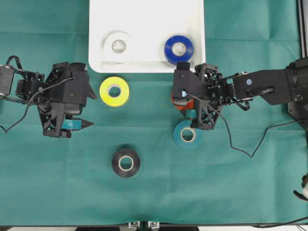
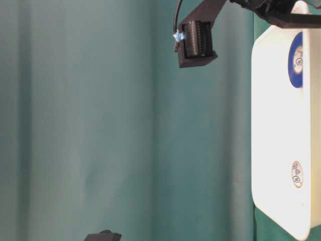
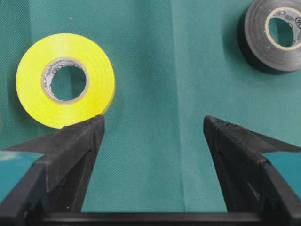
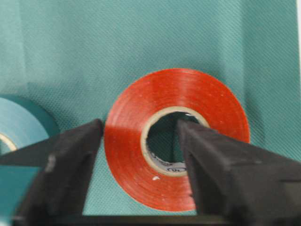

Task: Put the tape alternately from left to right into the white case.
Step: 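Lower the right gripper onto the orange-red roll and grasp its rim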

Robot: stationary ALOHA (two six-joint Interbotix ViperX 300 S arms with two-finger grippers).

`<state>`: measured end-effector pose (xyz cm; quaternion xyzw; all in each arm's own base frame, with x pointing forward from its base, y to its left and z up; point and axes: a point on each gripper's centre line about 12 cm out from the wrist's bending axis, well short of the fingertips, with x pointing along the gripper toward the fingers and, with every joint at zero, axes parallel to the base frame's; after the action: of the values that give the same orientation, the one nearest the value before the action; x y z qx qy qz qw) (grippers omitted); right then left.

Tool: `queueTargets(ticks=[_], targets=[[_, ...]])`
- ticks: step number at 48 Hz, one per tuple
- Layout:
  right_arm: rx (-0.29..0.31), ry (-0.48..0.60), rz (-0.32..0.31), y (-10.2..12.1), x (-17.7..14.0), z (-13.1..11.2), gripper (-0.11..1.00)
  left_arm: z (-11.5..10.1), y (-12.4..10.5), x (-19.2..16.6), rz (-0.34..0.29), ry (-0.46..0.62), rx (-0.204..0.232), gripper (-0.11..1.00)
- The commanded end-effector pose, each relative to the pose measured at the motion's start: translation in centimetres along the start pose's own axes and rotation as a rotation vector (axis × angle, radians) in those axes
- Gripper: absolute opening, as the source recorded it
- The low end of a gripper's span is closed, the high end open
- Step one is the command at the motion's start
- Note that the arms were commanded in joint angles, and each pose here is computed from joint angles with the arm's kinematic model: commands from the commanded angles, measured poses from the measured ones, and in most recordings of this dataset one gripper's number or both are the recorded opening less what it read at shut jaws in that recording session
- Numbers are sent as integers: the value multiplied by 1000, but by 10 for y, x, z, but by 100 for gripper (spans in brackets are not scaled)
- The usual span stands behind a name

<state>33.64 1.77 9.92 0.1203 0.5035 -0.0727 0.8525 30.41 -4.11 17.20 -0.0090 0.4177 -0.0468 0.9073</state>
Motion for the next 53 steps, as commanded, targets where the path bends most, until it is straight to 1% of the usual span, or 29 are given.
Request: queueTargets(ticks=[1,5,6,7,22,27,41,47,53], targets=[[2,-18,5,2,-3,6,60,9,-2,-4,-5,-32,1,87],[4,-17,4,2,-3,7,38,9,-2,-4,-5,-32,1,87],[5,-14,3,2,-3,7,33,9,-2,-4,-6,-32,2,87],[4,-14,2,2,-4,7,30,9,-2,-4,-5,-33,1,87],[-6,-63,27,9,-18,15,30,9,-2,-4,-6,-33,2,87],[-16,-82,42,15,-25,18,30,9,-2,-4,-5,-32,1,87],[-46,-181,106,37,-55,36,30,9,-2,-4,-6,-32,2,87],[-48,-210,121,40,-65,40,30,9,-2,-4,-5,-32,1,87],[-49,-216,125,41,-66,40,30,9,-2,-4,-5,-32,1,87]])
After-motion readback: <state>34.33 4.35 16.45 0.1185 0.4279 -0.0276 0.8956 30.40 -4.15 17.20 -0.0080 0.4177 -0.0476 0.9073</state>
